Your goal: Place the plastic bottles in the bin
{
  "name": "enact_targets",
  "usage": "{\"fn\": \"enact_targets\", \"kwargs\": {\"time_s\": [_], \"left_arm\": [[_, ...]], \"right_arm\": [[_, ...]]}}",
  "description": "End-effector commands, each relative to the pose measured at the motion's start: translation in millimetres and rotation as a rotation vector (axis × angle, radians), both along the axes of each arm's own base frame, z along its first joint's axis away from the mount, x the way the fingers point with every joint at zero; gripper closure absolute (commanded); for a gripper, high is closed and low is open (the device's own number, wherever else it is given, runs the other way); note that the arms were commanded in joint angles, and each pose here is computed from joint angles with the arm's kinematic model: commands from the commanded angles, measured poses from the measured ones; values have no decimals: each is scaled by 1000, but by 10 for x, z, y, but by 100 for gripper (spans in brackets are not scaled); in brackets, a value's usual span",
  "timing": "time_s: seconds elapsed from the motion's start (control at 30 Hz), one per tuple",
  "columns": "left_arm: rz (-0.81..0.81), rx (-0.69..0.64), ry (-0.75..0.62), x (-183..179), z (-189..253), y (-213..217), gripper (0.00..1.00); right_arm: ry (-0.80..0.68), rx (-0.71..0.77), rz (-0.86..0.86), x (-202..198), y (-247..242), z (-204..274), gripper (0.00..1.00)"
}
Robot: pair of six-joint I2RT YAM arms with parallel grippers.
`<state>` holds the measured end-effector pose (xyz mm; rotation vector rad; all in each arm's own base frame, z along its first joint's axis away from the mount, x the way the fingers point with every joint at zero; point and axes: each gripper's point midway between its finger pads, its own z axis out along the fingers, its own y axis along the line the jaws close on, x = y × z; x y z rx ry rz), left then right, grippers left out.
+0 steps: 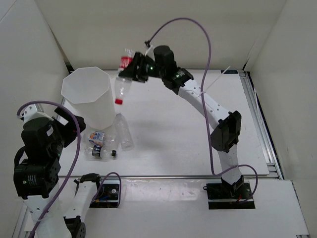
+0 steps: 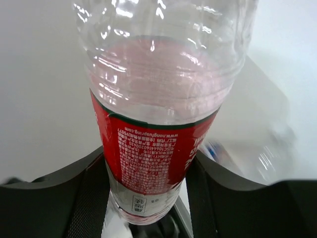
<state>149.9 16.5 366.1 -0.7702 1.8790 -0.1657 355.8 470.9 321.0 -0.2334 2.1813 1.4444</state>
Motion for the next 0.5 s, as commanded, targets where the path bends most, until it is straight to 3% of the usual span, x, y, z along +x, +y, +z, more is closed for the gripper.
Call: {"fn": "enact_targets", "kwargs": {"time_s": [0.0, 0.1, 0.2, 0.4, 0.47], "left_arm": [[-99, -26, 51, -98, -3, -170, 0], [-178, -38, 16, -95, 146, -298, 0], [-254, -41, 18, -71, 181, -408, 0], [-373, -64, 47, 39, 200, -587, 0], [-385, -40, 49, 74, 227, -576, 0]], "right_arm": [[-191, 295, -11, 109, 382, 882, 73], [-335, 429, -84, 277, 583, 1329, 73], [-438, 471, -176, 395, 705, 1318, 75], [-679, 438, -328, 677, 824, 1222, 75], [-744, 399, -326, 593, 931, 1166, 69]]}}
